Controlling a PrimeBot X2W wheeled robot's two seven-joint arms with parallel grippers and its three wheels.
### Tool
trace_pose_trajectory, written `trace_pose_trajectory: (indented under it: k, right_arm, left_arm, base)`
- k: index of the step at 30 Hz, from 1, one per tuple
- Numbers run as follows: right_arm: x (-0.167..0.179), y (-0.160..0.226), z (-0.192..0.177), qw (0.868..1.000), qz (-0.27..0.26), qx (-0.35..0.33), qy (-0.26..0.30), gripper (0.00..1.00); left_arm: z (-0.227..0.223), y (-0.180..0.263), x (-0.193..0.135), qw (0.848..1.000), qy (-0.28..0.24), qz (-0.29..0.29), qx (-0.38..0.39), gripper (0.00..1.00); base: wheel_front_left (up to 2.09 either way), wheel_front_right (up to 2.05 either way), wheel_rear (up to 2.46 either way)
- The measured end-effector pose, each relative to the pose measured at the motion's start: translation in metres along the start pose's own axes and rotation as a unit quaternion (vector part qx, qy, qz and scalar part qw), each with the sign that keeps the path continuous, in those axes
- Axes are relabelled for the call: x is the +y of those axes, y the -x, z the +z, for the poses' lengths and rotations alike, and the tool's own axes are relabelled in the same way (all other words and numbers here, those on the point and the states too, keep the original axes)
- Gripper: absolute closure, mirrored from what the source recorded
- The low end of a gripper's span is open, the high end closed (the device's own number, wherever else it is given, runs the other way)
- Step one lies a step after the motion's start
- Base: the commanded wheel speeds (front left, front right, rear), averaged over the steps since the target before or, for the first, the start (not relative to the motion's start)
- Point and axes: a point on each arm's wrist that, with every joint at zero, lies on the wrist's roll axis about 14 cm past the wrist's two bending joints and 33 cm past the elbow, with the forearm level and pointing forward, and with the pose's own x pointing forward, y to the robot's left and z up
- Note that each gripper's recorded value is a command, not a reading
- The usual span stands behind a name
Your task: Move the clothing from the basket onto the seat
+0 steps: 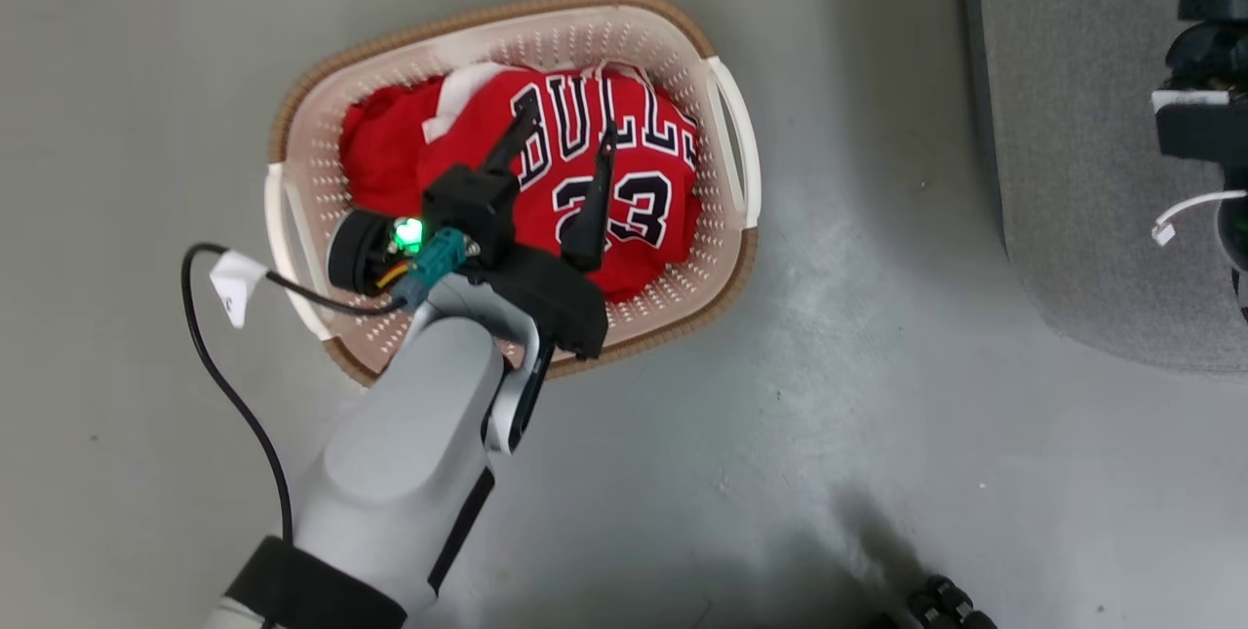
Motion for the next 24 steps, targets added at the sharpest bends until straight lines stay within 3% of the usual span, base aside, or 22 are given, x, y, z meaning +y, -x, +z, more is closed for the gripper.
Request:
trace_pose_trajectory:
  k: [9, 24]
  right_arm:
    - [0.001, -0.018, -0.013, 1.000, 0.015, -0.022, 0.001, 0.00]
    - [-0.015, -0.010, -0.074, 0.999, 0.001, 0.032, -0.002, 0.00]
  left_arm:
    - [-0.048, -0.037, 0.019, 0.998, -0.009, 0.000, 0.059, 0.00]
    - [-0.134, -0.053, 0.035, 0.987, -0.017, 0.002, 0.159, 0.00]
  base:
    - [0.00, 0.00, 0.00]
    - [0.00, 0.00, 0.00]
